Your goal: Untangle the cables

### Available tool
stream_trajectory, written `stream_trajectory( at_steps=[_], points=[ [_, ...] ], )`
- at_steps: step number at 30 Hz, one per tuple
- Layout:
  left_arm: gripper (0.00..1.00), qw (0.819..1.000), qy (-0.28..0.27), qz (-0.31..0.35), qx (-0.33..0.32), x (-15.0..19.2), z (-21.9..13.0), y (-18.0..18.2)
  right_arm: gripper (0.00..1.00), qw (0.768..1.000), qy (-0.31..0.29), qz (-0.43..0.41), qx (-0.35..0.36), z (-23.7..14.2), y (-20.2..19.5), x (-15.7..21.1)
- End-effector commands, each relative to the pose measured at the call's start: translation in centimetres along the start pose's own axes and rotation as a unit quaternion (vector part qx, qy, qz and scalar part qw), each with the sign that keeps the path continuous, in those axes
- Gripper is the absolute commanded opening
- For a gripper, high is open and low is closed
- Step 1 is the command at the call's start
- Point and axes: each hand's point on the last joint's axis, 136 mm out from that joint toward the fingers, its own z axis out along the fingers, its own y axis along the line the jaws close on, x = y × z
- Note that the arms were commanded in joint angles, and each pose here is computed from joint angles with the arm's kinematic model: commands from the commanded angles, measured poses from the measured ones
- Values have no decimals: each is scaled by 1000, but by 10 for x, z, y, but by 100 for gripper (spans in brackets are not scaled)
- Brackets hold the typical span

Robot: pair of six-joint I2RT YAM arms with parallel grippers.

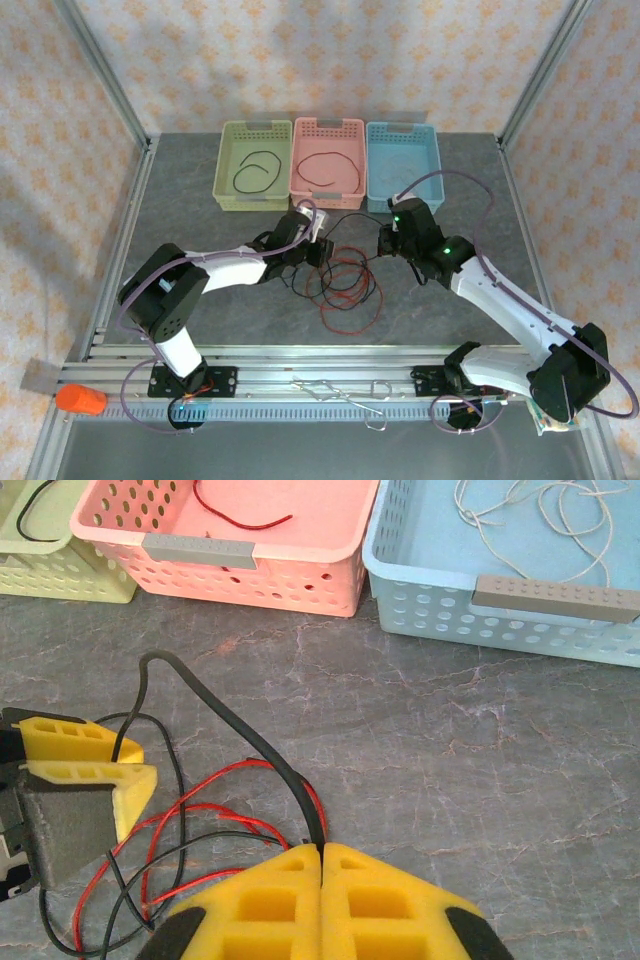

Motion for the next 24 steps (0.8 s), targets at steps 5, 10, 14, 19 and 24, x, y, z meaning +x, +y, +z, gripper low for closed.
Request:
stream_trajectory(
  at_steps=[5, 10, 14, 19, 24],
  points=[
    [3, 999, -26, 8, 24, -17, -4, -10, 0, 1000, -10, 2, 9, -2, -5, -2],
    [0, 999, -34, 8, 23, -21, -11, -12, 0, 1000, -15, 1, -3, -5, -2, -5],
    [0, 999, -46, 8, 16, -28, -23, -16, 0, 999, -36, 7, -23, -14, 4, -12],
    [0, 995, -85, 41, -12, -45, -49, -32, 21, 996, -75, 18, -48, -31, 10, -27],
    [0, 994, -104, 43, -13, -65, -70, -49, 52, 991, -121, 43, -46, -47, 6, -41]
  ],
)
